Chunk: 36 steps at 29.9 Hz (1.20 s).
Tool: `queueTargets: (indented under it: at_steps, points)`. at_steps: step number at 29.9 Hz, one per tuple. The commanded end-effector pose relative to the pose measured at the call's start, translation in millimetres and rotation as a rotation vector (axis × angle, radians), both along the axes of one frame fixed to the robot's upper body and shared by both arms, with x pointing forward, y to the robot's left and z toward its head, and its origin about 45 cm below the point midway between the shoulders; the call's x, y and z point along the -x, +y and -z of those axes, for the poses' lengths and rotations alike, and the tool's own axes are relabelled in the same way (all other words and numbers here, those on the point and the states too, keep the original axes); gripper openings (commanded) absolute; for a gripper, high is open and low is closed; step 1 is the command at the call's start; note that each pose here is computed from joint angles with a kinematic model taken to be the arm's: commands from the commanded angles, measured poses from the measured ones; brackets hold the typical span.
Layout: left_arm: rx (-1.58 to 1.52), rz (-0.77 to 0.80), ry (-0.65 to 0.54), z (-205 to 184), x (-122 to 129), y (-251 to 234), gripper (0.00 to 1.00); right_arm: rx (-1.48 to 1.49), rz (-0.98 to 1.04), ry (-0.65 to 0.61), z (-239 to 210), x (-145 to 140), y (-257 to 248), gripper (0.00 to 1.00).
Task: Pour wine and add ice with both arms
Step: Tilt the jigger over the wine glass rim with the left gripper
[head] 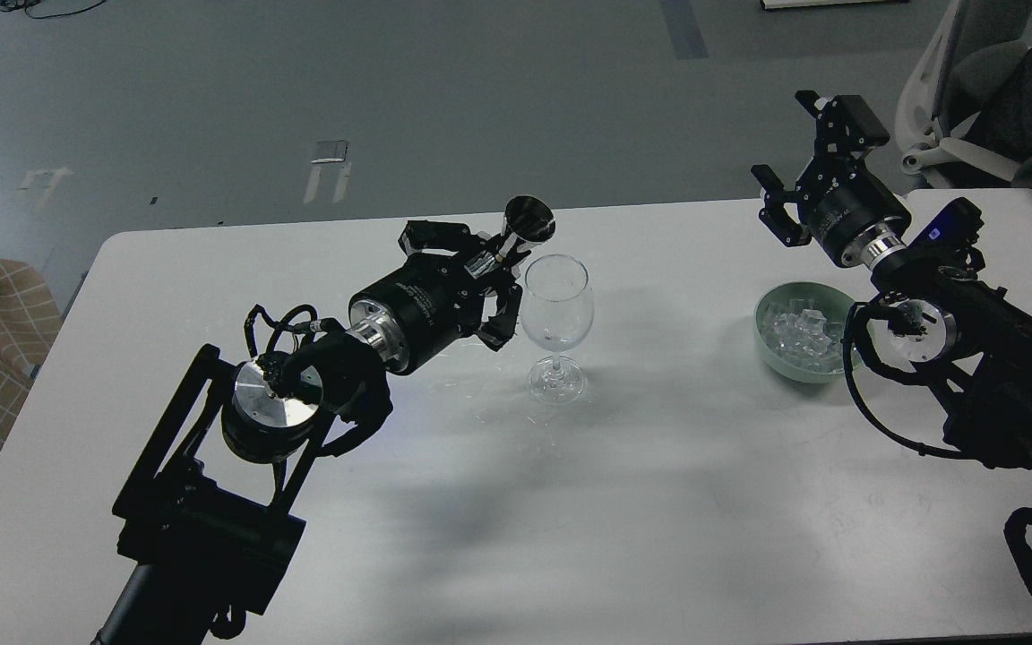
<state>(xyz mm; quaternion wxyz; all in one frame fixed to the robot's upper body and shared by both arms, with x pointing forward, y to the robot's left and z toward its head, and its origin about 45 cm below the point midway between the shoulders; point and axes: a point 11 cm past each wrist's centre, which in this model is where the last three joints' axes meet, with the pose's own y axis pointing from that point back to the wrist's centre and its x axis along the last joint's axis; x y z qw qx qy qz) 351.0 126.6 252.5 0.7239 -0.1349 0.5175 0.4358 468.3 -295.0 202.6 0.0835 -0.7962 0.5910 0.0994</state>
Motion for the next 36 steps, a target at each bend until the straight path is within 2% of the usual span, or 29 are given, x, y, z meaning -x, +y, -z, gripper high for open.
queueTargets:
  at_steps: [1,21,28,36]
  points:
    - [-0.024,-0.005,-0.015,-1.3,-1.6,0.4,0.00,-0.002,0.000,0.000,0.5,0.2,0.6,1.00]
    - [-0.190,-0.044,-0.115,-0.8,-8.0,7.9,0.00,-0.002,0.000,0.000,1.0,0.6,0.3,1.00]
    - [-0.294,0.023,-0.202,5.0,-2.0,4.4,0.00,-0.002,0.000,0.000,1.0,0.6,0.3,1.00]
    - [-0.316,0.021,-0.210,6.2,-2.2,4.4,0.00,-0.001,0.004,0.000,1.7,0.9,-0.2,1.00]
